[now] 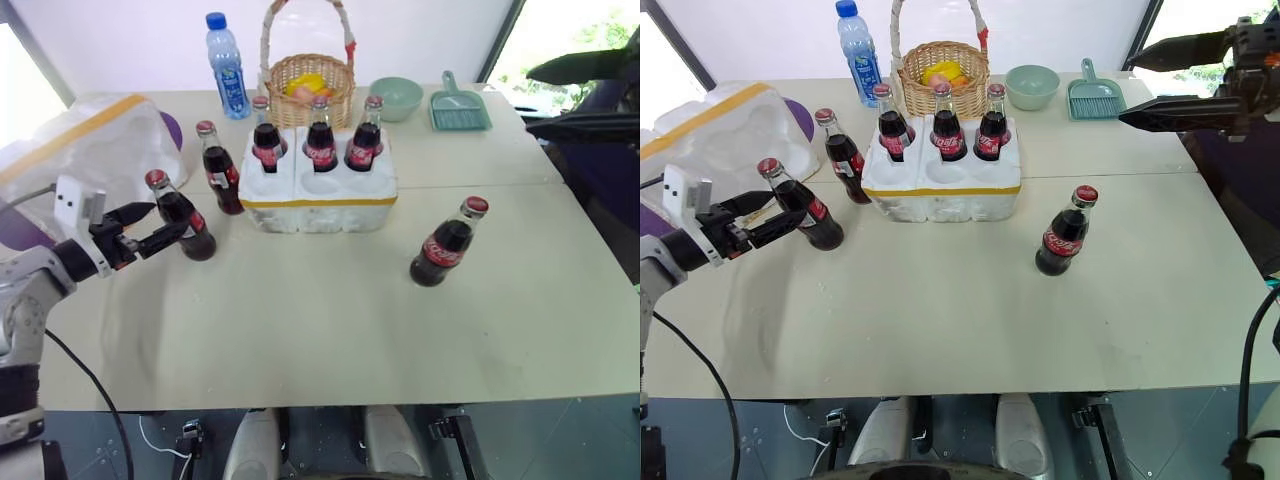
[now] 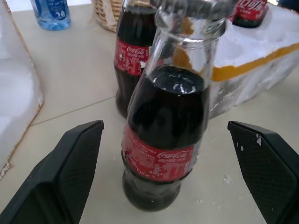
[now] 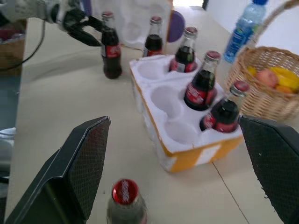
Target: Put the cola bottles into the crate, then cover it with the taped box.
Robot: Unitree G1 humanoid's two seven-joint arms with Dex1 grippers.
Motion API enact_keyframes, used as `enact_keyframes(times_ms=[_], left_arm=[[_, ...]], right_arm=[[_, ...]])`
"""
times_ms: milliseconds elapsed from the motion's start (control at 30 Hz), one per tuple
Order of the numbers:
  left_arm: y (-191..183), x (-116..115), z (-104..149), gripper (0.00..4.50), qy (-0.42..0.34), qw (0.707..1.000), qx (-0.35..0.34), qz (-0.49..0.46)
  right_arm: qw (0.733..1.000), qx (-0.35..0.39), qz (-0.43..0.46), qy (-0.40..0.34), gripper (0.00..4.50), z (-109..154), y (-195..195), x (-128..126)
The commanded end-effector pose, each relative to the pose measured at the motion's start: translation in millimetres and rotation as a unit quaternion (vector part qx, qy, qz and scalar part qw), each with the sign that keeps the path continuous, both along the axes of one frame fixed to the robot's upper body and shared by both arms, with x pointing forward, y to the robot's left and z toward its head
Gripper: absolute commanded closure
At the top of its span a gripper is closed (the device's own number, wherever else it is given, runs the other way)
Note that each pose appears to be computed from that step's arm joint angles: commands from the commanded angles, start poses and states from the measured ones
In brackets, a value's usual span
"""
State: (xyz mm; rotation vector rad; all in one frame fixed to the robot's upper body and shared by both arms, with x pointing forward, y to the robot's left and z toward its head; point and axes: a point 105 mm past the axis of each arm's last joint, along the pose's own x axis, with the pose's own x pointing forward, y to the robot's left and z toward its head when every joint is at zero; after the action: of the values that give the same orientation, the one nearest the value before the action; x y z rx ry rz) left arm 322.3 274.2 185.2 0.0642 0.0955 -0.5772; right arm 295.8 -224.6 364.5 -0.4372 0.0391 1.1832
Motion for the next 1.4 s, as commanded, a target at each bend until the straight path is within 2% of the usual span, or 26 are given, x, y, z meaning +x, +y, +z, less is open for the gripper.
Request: enact_keyframes(times_ms=[33,167,367,467,533,667,933,1067,1300,1400], left_arm=[[-1.9,6.2,7.3,0.04,-0.019,1.0,0.021,-0.013],[-12.3,21.5,-8.0,0.04,-0.008,0.999,0.031,-0.025],[-13.2,33.3,-26.9,0.04,0.008,0.998,0.051,-0.029],[-11.6,38.2,-20.2,0.91,-0.003,0.999,0.036,-0.024],[-14.0,38.8,-11.1,1.79,-0.012,0.999,0.016,-0.03],[-16.7,39.6,1.7,1.81,-0.023,0.999,-0.005,-0.034],[-21.6,37.7,3.8,1.81,-0.027,0.999,0.003,-0.044],[-27.8,23.2,22.1,1.81,-0.037,0.997,-0.007,-0.072],[-59.6,-31.0,63.0,1.81,-0.01,0.975,-0.022,-0.223],[-84.5,-32.3,86.7,1.81,-0.04,0.961,-0.031,-0.272]], right_arm=[[0.999,-0.001,0.046,-0.026,0.0,16.5,18.4,-14.7],[0.996,-0.007,0.09,-0.021,0.0,15.0,36.3,-28.7],[0.995,-0.006,0.093,-0.023,0.0,11.3,43.7,-31.3],[0.995,0.002,0.094,-0.022,0.0,10.8,45.9,-32.7],[0.996,0.003,0.092,-0.021,0.0,8.4,46.0,-32.9],[0.996,0.01,0.087,-0.019,0.0,5.7,44.7,-33.5],[0.997,0.018,0.077,-0.025,0.0,5.4,44.4,-31.1],[0.997,0.018,0.068,-0.027,0.0,3.6,43.8,-28.5],[0.998,0.021,0.049,-0.03,0.0,1.8,40.1,-25.8],[0.998,0.021,0.043,-0.03,0.0,-1.0,39.8,-23.7]])
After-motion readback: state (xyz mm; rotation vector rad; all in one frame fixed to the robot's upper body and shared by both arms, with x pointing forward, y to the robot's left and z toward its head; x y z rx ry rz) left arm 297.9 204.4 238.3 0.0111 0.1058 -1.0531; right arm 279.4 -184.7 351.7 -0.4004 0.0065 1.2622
